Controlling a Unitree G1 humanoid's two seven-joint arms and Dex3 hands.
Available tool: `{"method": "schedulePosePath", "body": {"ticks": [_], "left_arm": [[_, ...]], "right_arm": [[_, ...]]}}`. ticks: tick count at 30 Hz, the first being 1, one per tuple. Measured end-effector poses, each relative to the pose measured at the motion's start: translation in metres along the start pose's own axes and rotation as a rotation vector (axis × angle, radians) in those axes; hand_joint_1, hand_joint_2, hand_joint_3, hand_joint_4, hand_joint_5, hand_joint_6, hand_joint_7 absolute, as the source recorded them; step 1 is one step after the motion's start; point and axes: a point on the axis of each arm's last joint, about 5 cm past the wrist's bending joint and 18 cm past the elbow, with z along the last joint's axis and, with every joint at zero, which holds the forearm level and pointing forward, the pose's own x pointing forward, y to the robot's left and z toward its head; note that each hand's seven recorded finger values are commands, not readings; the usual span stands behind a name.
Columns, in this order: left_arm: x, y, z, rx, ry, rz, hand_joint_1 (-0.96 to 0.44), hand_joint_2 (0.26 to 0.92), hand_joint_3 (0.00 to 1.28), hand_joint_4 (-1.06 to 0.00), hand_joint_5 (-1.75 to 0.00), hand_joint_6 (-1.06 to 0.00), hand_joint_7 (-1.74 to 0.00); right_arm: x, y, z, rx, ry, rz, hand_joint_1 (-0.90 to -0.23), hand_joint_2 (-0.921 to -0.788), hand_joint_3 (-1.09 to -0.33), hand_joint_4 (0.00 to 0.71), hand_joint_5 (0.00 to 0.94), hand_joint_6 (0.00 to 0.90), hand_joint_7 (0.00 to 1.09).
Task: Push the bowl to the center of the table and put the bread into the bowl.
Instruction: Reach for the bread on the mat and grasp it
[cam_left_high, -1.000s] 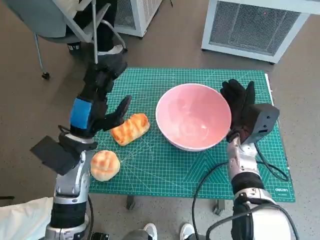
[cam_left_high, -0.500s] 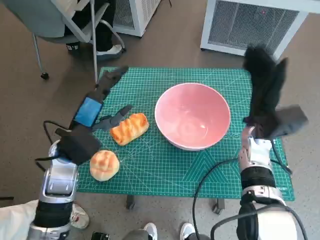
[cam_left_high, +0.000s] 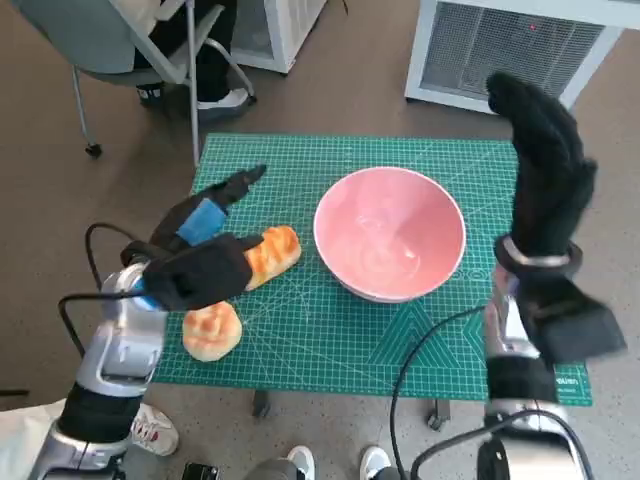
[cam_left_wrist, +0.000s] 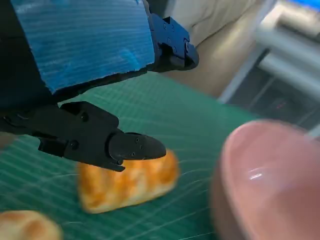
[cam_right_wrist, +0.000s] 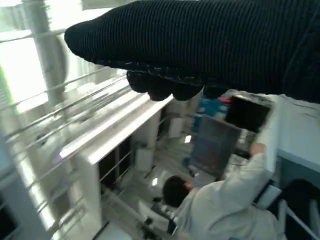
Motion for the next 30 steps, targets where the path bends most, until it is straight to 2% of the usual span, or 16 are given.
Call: {"method": "schedulePosePath", "body": {"ticks": [10,16,30], "left_arm": [[0.009,-0.005,0.01,0.185,0.126,-0.112,-0.47,0.921,0.1,-0.23,0.0,-0.32,0.0],[0.017,-0.01,0.012,0.261,0.16,-0.148,-0.51,0.921,0.11,-0.23,0.0,-0.31,0.0],[0.032,-0.023,0.011,0.344,0.171,-0.215,-0.57,0.921,0.13,-0.25,-0.01,-0.29,0.0]], "right_arm": [[-0.0043,0.001,0.014,-0.039,-0.048,0.034,-0.526,-0.921,-0.642,0.381,0.013,0.057,0.68],[-0.004,0.004,0.017,-0.052,-0.056,0.057,-0.517,-0.921,-0.643,0.376,0.009,0.045,0.67],[-0.0048,0.007,0.017,-0.046,-0.059,0.071,-0.52,-0.921,-0.641,0.364,0.002,0.003,0.71]]}}
